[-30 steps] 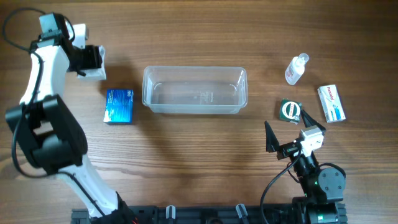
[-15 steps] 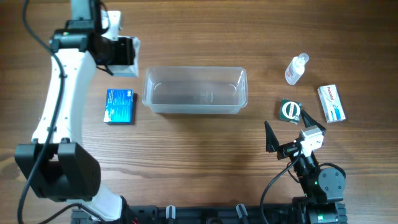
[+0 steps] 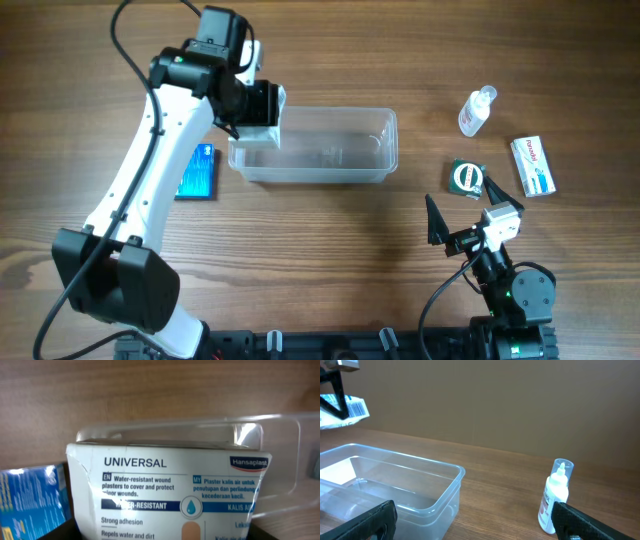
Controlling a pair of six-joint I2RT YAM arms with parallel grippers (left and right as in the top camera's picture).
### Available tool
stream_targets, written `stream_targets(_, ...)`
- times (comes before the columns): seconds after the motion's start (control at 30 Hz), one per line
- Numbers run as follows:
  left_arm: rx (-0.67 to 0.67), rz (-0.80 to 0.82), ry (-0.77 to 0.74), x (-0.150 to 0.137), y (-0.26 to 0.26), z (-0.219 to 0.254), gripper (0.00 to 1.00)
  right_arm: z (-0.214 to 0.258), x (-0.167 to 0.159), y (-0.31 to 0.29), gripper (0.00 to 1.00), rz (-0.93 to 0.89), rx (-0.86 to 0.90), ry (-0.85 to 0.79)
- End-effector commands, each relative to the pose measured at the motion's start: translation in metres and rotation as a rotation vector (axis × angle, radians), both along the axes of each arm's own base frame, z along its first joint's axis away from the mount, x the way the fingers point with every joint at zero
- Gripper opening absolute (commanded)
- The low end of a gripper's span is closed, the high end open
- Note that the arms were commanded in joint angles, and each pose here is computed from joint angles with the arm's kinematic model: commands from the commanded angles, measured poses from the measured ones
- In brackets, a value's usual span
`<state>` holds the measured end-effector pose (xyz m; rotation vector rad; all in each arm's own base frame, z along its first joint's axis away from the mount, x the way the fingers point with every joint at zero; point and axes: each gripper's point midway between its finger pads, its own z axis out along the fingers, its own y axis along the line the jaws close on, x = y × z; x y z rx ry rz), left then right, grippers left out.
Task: Pack container
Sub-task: 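Lift the Hansaplast box and carry it over the clear container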
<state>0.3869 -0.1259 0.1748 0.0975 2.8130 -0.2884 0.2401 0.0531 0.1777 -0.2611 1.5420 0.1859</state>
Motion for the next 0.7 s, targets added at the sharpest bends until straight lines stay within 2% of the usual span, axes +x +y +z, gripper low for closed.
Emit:
stream_targets(0.0,0.045,0.059,0.031,-0.013,0.000,-0.006,0.70,0.002,0.000,-0.002,1.00,-0.010,-0.004,-0.011)
stream_targets(0.13,0.065,0.052,0.050,-0.018,-0.003,-0.034,0.72,0.002,0.000,-0.002,1.00,-0.010,-0.004,-0.011)
stream_targets(0.37,0.053,0.069,-0.011,-0.007,-0.004,-0.073,0.71,0.002,0.000,-0.002,1.00,-0.010,-0.005,-0.011)
stream_targets(0.67,0.108,0.094,-0.049,-0.002,0.007,-0.087,0.70,0.002,0.000,-0.002,1.00,-0.010,-0.004,-0.011)
